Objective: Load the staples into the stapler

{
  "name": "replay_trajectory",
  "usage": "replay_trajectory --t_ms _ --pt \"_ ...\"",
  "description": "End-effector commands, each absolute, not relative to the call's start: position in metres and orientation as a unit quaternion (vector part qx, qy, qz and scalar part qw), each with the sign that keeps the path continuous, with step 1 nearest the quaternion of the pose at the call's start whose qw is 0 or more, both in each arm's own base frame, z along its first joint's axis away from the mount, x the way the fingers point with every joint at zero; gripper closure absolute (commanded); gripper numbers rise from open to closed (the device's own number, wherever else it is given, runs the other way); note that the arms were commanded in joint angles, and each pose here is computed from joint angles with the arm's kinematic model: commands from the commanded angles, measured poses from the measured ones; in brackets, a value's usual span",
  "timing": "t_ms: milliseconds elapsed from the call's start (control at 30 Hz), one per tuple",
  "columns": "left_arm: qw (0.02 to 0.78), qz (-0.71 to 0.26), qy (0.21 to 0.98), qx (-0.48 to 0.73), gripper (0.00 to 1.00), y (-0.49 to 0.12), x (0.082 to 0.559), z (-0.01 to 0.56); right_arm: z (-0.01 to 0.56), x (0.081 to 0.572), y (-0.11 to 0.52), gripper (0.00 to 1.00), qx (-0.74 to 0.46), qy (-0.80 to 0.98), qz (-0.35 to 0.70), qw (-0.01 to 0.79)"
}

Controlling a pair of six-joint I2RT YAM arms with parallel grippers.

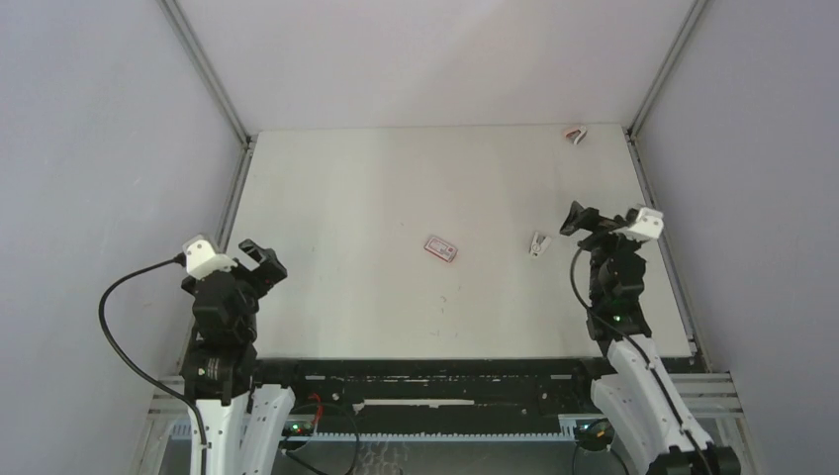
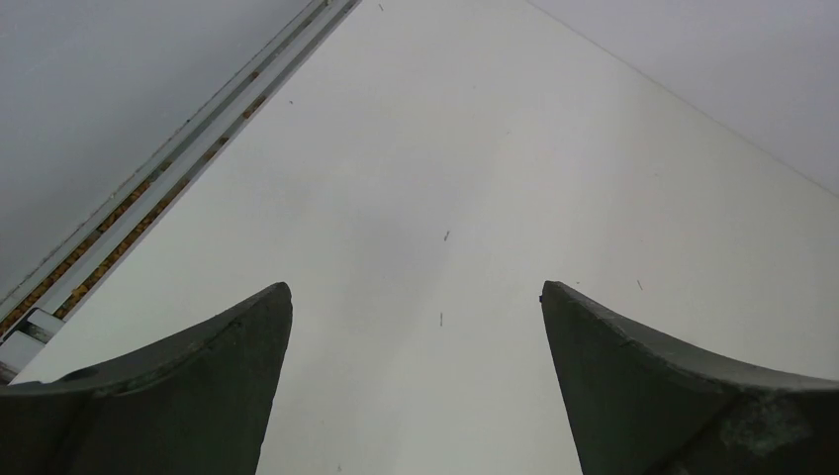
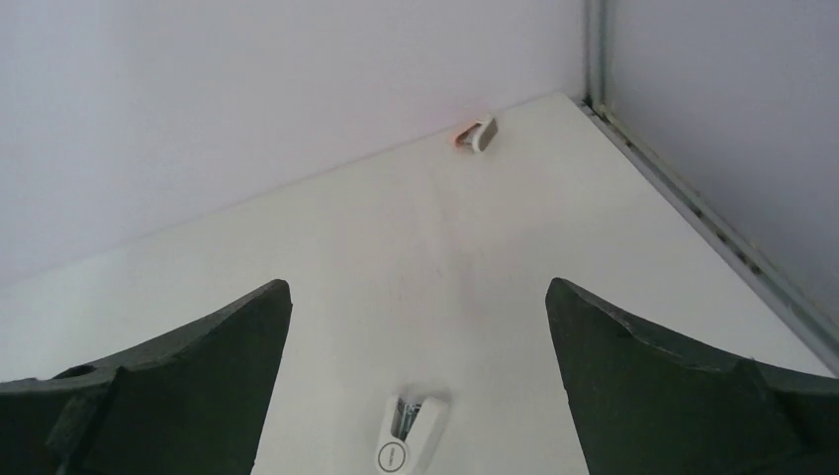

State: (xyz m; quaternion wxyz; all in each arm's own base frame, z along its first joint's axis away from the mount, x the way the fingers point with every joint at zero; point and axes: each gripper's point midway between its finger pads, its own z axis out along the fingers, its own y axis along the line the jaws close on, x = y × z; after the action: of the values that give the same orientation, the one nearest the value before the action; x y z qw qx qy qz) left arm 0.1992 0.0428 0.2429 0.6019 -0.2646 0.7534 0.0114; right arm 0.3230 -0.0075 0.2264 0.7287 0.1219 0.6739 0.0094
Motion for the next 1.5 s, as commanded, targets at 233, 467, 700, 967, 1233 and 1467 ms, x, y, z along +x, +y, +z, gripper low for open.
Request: replay_trajectory --t_ms 233,467,700,967,1233,1467 --pt "0.600 -0.024 0.773 -0.206 0.00 0.022 0.230 0.274 0.238 0.304 -0.023 0.00 0.226 0.686 0.117 0.682" --pt "0.630 0.003 0.758 -0.169 0.00 0.027 0.241 0.305 0.232 0.361 -0.018 0.05 0.181 0.774 0.103 0.599" --pt "0.656 0.014 0.736 -0.167 0.00 0.032 0.234 0.304 0.211 0.449 -0.052 0.14 0.222 0.831 0.046 0.507" --pt "0.647 0.024 0.742 -0.176 0.00 0.038 0.235 0.297 0.154 0.543 -0.081 0.16 0.270 0.851 0.021 0.451" --pt "0.643 0.022 0.742 -0.190 0.00 0.043 0.235 0.294 0.112 0.620 -0.097 0.32 0.303 0.851 0.026 0.429" --pt "0.643 0.023 0.740 -0.197 0.00 0.046 0.235 0.294 0.082 0.657 -0.100 0.44 0.324 0.839 0.056 0.435"
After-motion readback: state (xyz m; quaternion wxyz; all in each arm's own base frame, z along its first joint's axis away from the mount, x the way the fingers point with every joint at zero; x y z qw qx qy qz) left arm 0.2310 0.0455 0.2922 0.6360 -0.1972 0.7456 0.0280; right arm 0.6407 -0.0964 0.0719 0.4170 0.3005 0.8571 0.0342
